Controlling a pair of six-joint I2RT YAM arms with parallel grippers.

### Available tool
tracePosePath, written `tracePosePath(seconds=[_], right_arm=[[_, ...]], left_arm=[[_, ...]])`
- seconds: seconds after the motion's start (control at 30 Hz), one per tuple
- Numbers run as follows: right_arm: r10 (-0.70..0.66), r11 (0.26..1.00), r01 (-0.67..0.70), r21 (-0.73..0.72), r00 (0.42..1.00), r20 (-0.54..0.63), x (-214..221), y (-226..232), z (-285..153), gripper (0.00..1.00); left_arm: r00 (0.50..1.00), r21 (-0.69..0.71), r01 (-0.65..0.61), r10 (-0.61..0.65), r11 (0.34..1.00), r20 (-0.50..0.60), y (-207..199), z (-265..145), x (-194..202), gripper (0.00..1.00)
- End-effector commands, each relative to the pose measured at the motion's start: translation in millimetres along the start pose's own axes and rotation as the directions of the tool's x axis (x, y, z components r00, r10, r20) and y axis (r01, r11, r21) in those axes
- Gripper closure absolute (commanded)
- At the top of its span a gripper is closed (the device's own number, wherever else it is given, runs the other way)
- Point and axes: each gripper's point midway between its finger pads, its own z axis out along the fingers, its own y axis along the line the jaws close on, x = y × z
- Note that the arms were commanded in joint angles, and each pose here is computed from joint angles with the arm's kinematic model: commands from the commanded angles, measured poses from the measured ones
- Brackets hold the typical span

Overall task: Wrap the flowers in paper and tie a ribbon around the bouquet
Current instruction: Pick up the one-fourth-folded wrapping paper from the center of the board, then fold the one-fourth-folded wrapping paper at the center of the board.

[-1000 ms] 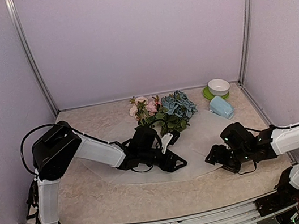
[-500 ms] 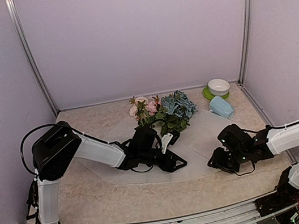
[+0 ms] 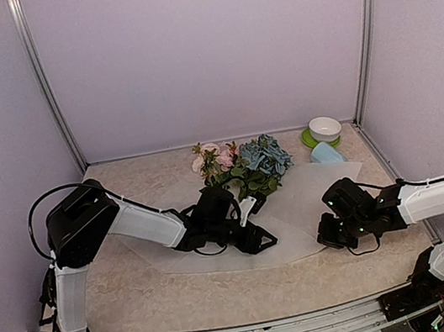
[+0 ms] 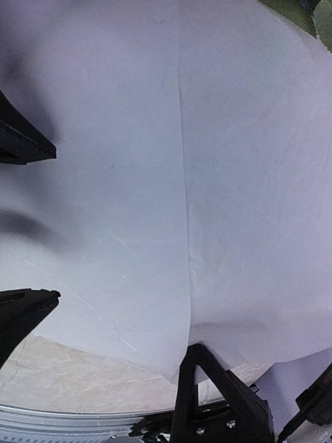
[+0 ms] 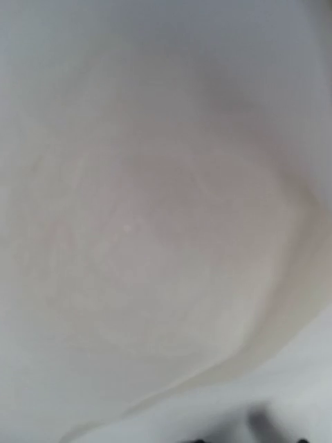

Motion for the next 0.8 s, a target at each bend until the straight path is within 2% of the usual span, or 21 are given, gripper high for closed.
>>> tracePosePath(seconds=[0.0, 0.4, 0.6, 0.77], right_arm=[[-0.072, 0.997, 0.072, 0.01, 0.997, 0.025, -8, 9, -9, 1.0], [-0.217, 0.974, 0.221, -0.039, 0.971, 0.098, -23, 77, -51, 1.0], [-0.294, 0.912, 0.317, -0.26, 0.948, 0.123, -18, 143, -60, 1.0], [-0.383, 0.812, 0.423, -0.402, 0.906, 0.182, -16, 199, -65, 1.0]], left_arm=[[0.934, -0.232, 0.144, -0.21, 0.962, -0.29, 52, -1, 108, 0.39], [0.915, -0.237, 0.165, -0.238, 0.957, -0.325, 56, 7, 115, 0.39], [0.911, -0.228, 0.182, -0.251, 0.956, -0.327, 58, 10, 115, 0.39], [0.912, -0.212, 0.191, -0.253, 0.958, -0.321, 58, 10, 116, 0.39]])
